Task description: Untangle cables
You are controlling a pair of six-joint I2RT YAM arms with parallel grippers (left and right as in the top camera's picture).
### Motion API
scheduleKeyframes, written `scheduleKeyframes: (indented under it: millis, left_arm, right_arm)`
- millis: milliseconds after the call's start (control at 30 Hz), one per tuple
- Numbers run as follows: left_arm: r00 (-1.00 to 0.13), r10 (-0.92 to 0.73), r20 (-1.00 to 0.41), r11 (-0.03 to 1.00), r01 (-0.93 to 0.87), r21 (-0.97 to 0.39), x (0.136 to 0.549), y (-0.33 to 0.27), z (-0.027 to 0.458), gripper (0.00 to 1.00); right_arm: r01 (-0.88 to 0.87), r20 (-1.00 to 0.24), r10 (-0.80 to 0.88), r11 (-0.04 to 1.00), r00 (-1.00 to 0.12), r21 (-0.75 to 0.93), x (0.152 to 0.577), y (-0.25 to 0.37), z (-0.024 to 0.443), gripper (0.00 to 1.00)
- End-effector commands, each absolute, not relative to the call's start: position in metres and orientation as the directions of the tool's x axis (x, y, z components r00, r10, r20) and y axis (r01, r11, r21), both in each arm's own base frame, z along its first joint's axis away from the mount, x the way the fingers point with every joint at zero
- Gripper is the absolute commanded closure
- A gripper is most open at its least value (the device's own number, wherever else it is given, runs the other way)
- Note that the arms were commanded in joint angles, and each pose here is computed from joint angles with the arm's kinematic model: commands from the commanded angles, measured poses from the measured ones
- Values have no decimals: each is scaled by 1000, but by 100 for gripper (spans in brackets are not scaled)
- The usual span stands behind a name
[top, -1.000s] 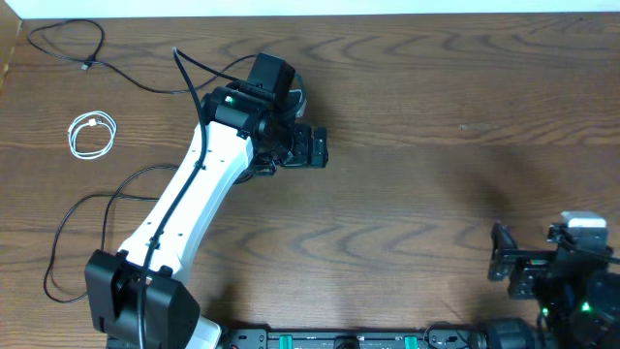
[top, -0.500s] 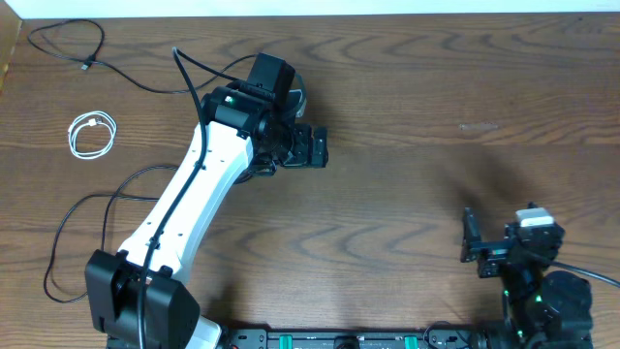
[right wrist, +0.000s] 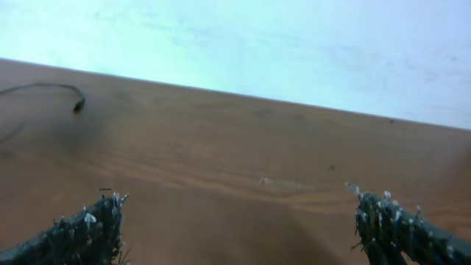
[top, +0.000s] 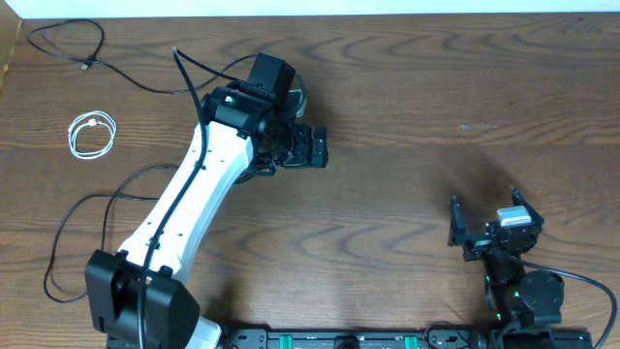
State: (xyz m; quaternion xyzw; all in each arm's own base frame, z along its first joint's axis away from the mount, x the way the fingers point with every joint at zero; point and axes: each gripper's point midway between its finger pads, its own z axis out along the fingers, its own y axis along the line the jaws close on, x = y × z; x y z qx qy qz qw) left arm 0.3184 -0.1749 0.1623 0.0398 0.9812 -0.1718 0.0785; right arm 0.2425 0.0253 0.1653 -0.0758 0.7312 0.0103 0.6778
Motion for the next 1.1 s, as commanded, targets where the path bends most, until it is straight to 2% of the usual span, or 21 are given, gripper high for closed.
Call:
scheduleKeyframes:
  millis: [0, 400, 700, 1067]
  left_arm:
    - [-984, 57, -170, 941, 110, -319, 319, -173, 161, 2]
    - [-984, 57, -170, 941, 110, -319, 319, -173, 161, 2]
    - [-984, 57, -170, 941, 110, -320, 319, -173, 161, 2]
    - [-984, 57, -170, 941, 110, -320, 319, -173, 161, 2]
  right_arm:
    - [-111, -993, -109, 988, -55, -102, 245, 22, 159, 1]
    - [-18, -994, -82, 997, -76, -81, 246, 2, 156, 1]
    - [-14, -997, 3, 1000, -78, 4, 246, 3, 156, 1]
    - [-60, -996, -43, 997, -77, -38, 246, 13, 155, 1]
